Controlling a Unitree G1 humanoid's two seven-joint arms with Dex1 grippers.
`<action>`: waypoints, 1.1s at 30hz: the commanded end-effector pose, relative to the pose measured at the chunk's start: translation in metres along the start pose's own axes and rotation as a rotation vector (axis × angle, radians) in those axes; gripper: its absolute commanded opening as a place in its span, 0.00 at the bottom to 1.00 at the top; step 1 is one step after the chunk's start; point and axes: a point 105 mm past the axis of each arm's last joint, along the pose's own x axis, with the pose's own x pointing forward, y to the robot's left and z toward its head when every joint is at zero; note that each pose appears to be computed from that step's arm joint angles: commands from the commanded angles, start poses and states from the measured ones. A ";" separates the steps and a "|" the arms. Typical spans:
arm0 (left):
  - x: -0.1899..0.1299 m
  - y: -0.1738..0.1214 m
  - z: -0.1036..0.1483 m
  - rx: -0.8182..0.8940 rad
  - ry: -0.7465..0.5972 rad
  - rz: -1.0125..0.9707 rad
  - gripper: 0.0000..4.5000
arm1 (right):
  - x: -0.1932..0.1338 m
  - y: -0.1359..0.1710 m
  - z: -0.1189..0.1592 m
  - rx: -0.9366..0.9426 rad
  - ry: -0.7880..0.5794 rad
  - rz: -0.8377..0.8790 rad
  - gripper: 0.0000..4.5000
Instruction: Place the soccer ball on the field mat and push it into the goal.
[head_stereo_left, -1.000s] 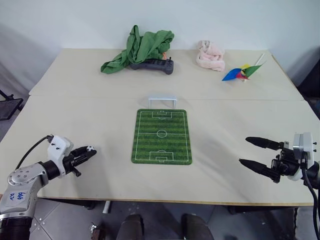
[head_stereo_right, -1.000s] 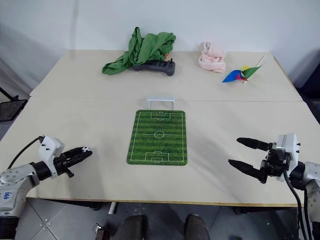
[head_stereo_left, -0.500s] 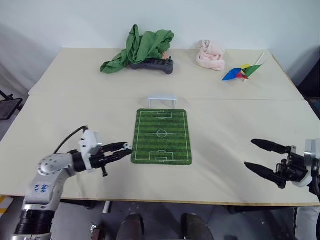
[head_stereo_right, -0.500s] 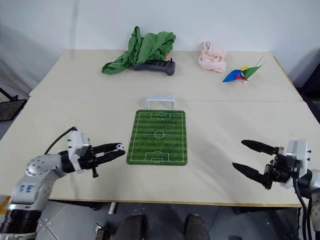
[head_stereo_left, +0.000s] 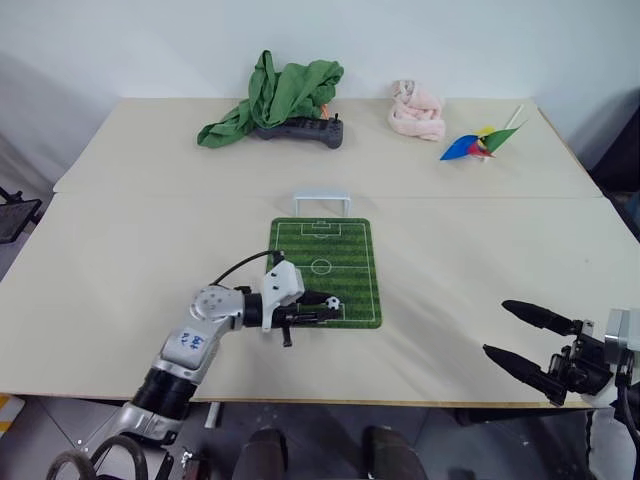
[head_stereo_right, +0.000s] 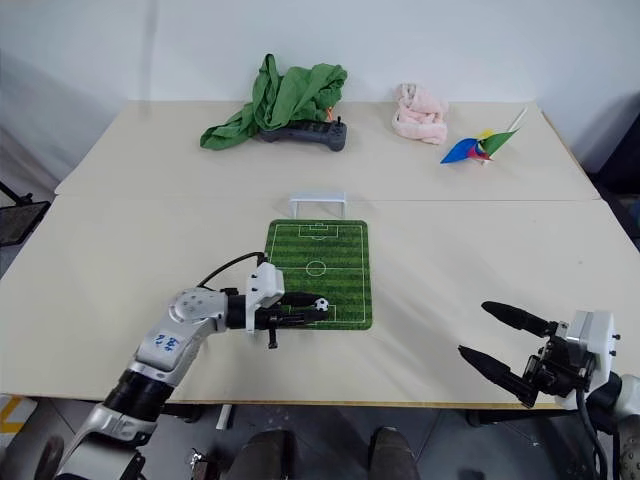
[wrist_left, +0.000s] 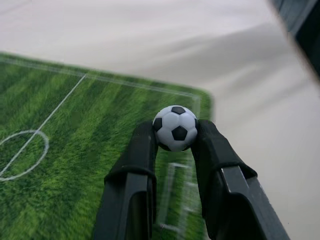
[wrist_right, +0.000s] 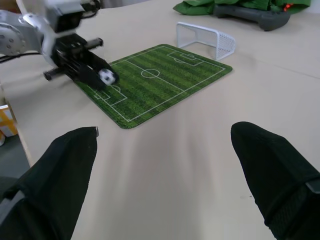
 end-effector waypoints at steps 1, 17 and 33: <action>-0.001 0.007 0.000 0.045 0.023 0.028 0.18 | -0.009 0.001 0.012 -0.051 -0.021 -0.043 1.00; -0.016 -0.006 -0.009 0.029 0.101 0.040 0.18 | -0.017 0.001 0.008 -0.045 0.008 -0.107 1.00; -0.017 -0.002 -0.013 0.025 0.122 0.062 0.58 | -0.014 -0.007 0.010 -0.060 0.010 -0.112 1.00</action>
